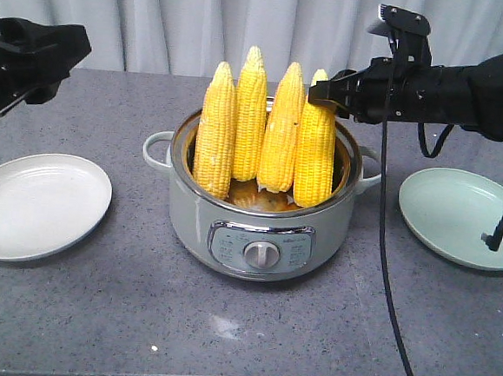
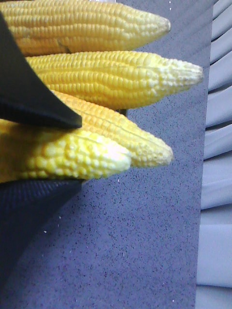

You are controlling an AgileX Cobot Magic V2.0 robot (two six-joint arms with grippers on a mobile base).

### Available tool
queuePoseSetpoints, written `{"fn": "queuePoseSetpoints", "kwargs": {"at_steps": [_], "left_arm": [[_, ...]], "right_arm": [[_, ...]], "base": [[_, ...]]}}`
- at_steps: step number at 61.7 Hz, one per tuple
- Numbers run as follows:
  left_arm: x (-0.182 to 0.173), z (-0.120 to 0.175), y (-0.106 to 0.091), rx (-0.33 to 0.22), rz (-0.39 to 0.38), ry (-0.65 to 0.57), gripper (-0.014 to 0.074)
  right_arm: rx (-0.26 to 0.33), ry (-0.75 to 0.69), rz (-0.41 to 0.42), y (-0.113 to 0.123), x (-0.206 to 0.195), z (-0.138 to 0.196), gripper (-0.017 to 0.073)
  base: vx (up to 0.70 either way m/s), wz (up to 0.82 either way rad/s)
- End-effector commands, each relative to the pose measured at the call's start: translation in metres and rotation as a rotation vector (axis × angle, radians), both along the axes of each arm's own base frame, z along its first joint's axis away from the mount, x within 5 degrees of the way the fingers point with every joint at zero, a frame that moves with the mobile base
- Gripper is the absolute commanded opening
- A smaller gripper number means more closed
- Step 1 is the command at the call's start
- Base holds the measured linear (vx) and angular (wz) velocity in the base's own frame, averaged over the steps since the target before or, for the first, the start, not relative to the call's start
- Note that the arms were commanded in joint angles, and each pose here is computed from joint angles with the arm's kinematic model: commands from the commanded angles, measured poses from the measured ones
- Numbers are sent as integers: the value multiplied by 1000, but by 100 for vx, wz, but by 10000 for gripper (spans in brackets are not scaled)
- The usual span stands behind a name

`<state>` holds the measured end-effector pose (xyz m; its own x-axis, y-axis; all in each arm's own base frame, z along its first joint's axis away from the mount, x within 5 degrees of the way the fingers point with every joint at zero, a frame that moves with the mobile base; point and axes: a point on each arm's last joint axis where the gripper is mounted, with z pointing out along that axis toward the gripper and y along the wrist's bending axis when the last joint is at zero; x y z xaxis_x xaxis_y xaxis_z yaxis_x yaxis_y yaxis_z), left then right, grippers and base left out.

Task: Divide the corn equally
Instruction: 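Lift the corn cob out of the pot with the right gripper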

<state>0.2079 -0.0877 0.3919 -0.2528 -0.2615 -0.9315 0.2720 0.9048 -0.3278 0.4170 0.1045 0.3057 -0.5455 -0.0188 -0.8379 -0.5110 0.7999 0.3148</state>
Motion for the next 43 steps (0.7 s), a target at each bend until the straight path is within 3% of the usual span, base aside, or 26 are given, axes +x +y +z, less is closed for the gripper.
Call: {"fn": "queuePoseSetpoints", "kwargs": {"at_steps": [1, 10, 19, 33, 43], "left_arm": [[-4, 19, -2, -40, -31, -88, 465], [-4, 19, -2, -40, -31, -88, 465], [-4, 19, -2, -40, -31, -88, 465], [-4, 19, -2, -40, -31, -88, 465], [-4, 19, -2, -40, -31, -88, 465]], "right_arm": [[26, -98, -10, -3, -7, 35, -13], [40, -168, -37, -7, -19, 60, -10], [45, -299, -122, -22, -38, 101, -10], [38, -488, -256, -73, -89, 167, -8], [28, -495, -318, -109, -109, 180, -7]], "base": [[0, 0], [0, 0], [0, 0], [0, 0], [0, 0]]}}
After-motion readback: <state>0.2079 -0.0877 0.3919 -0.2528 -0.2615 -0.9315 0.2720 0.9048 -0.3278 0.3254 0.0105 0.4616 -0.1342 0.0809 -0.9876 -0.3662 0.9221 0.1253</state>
